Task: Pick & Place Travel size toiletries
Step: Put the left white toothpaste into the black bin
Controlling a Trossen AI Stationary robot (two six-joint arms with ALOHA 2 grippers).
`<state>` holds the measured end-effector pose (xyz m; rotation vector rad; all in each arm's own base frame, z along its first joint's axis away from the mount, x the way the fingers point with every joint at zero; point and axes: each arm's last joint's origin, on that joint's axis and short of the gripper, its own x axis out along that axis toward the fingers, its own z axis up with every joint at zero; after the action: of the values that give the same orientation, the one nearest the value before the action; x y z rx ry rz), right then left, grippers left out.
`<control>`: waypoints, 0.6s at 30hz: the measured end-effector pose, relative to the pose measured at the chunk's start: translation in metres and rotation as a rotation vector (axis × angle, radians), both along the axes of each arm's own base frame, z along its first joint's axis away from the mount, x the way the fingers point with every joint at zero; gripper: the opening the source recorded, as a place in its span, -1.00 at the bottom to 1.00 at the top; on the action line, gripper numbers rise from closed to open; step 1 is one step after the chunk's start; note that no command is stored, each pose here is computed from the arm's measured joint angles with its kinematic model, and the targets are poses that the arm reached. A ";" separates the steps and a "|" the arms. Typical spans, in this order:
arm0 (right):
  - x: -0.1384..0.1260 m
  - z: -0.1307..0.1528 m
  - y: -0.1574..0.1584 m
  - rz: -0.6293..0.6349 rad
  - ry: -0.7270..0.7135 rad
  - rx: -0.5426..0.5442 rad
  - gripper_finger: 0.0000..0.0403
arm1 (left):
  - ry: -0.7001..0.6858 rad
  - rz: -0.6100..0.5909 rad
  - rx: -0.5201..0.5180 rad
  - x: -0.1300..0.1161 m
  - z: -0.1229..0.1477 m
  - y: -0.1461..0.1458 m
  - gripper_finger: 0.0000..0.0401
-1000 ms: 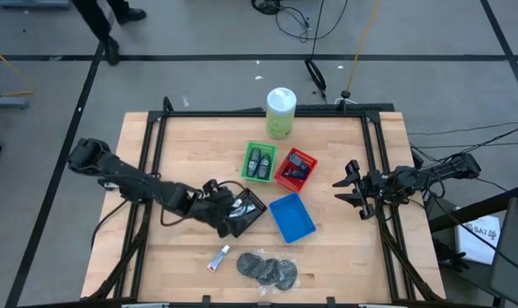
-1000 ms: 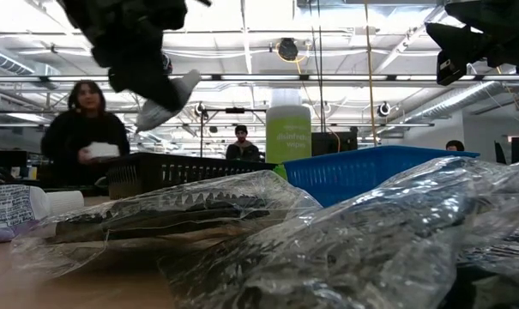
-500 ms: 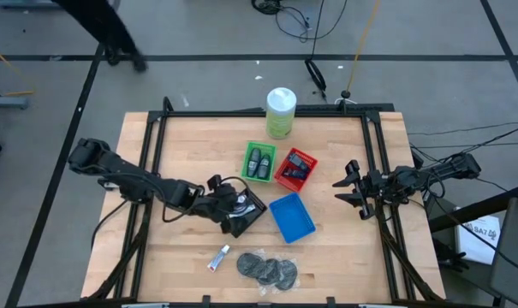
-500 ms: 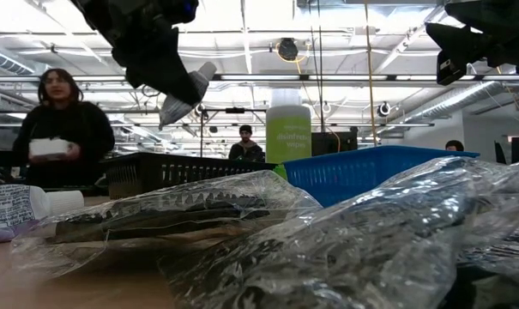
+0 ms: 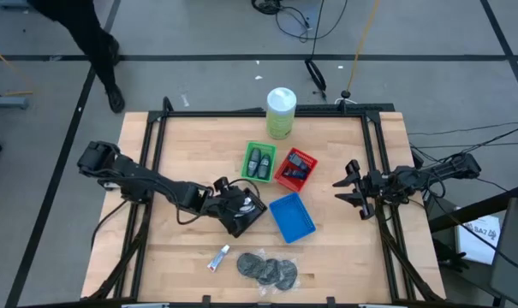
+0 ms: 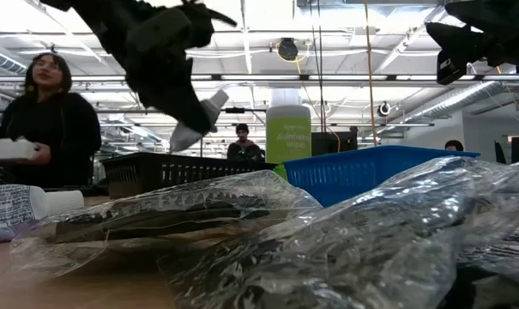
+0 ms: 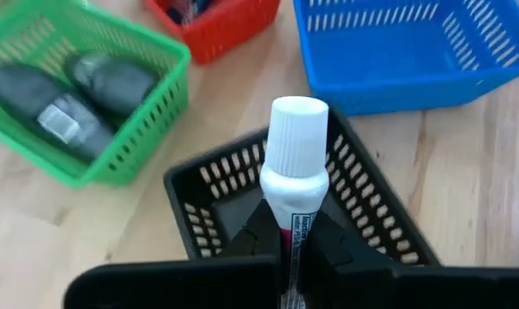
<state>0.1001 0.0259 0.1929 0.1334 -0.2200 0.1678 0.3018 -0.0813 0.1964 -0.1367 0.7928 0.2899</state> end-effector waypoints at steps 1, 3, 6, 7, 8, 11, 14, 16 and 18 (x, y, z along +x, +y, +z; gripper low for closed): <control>0.000 0.000 0.000 0.001 0.000 0.000 -0.30 | 0.005 -0.002 -0.010 0.002 -0.003 0.001 -0.98; 0.000 0.000 0.000 0.001 0.003 0.000 -0.30 | 0.006 -0.007 -0.028 0.006 -0.007 0.002 -0.95; 0.000 0.000 0.000 0.000 0.002 -0.001 -0.30 | 0.024 -0.013 -0.046 0.009 -0.014 0.004 -0.94; 0.000 0.000 0.000 0.001 0.002 0.000 -0.30 | 0.031 -0.014 -0.048 0.010 -0.016 0.004 -0.94; 0.000 0.000 0.000 0.001 0.001 0.000 -0.30 | 0.036 -0.012 -0.049 0.010 -0.017 0.005 -0.95; 0.000 0.000 0.000 0.000 0.002 -0.001 -0.30 | 0.040 -0.008 -0.066 0.012 -0.019 0.006 -0.96; 0.000 0.000 0.000 0.001 0.003 -0.001 -0.30 | 0.054 -0.041 -0.113 0.012 -0.019 0.007 -0.92; 0.000 0.000 0.000 0.001 0.002 -0.001 -0.30 | 0.065 -0.069 -0.150 0.012 -0.019 0.005 -0.85; 0.000 0.000 0.000 0.001 0.002 -0.001 -0.30 | 0.074 -0.060 -0.177 0.011 -0.020 0.005 -0.76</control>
<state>0.1002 0.0259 0.1926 0.1328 -0.2174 0.1683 0.3127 -0.0764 0.1764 -0.2696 0.8943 0.1686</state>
